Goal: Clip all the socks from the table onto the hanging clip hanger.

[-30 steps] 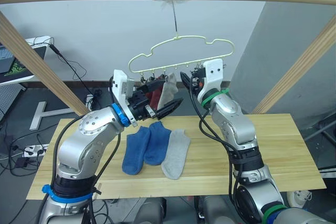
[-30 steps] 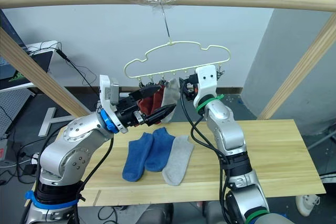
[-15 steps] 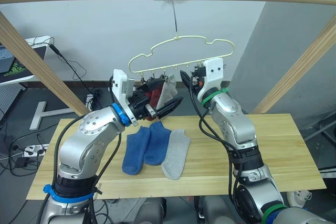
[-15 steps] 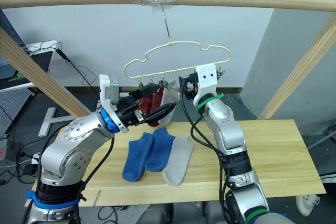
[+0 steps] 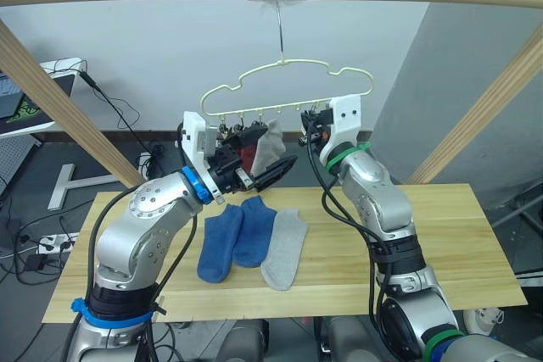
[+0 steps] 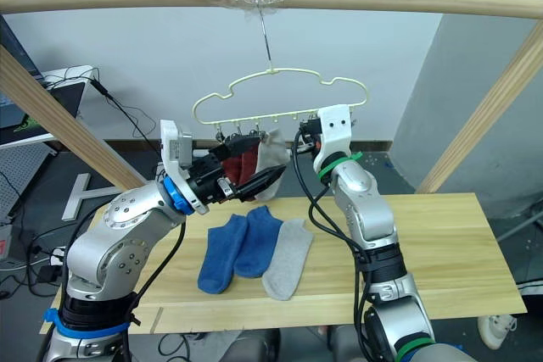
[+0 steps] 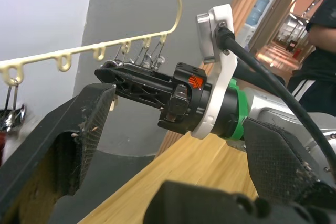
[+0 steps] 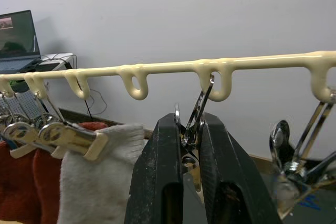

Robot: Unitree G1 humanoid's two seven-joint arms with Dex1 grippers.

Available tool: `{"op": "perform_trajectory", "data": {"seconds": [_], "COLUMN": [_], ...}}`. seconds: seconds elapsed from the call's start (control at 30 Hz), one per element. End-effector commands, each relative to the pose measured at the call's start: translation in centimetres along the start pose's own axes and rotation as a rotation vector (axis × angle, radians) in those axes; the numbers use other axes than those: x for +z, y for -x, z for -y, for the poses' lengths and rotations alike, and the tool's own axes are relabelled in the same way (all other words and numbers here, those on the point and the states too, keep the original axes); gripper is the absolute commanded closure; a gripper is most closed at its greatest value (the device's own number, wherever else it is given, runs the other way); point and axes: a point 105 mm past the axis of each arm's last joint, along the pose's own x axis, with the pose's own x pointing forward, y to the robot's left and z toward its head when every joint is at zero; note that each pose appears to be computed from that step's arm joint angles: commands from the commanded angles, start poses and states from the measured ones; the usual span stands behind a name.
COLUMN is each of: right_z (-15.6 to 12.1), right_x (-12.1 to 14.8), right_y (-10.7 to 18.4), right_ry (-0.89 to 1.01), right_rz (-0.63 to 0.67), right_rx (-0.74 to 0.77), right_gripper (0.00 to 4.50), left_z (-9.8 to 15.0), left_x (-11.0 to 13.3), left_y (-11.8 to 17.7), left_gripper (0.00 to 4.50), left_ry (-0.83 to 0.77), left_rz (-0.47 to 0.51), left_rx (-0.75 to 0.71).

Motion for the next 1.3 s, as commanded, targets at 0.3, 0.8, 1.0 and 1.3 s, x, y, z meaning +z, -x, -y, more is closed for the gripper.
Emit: {"op": "perform_trajectory", "data": {"seconds": [0.3,0.8,1.0,1.3], "right_z": [-0.5,-1.0,-1.2,-1.8], "right_x": [1.8,1.9,2.0,2.0], "right_y": [0.0,0.1,0.1,-0.1], "right_ry": [0.015,0.012,0.012,0.002], "right_rz": [0.065,0.075,0.078,0.08], "right_rx": [0.014,0.037,0.047,0.063], "right_gripper": [4.4,1.51,1.17,1.17], "left_z": [0.7,0.8,0.8,0.8], "left_x": [1.2,1.2,1.1,1.1], "left_y": [0.1,0.2,0.2,0.2], "left_gripper": [0.0,0.0,0.0,0.0], "left_ry": [-0.039,-0.042,-0.04,-0.042], "left_rz": [0.041,0.039,0.037,0.034], "left_rx": [-0.019,-0.025,-0.026,-0.023]}}
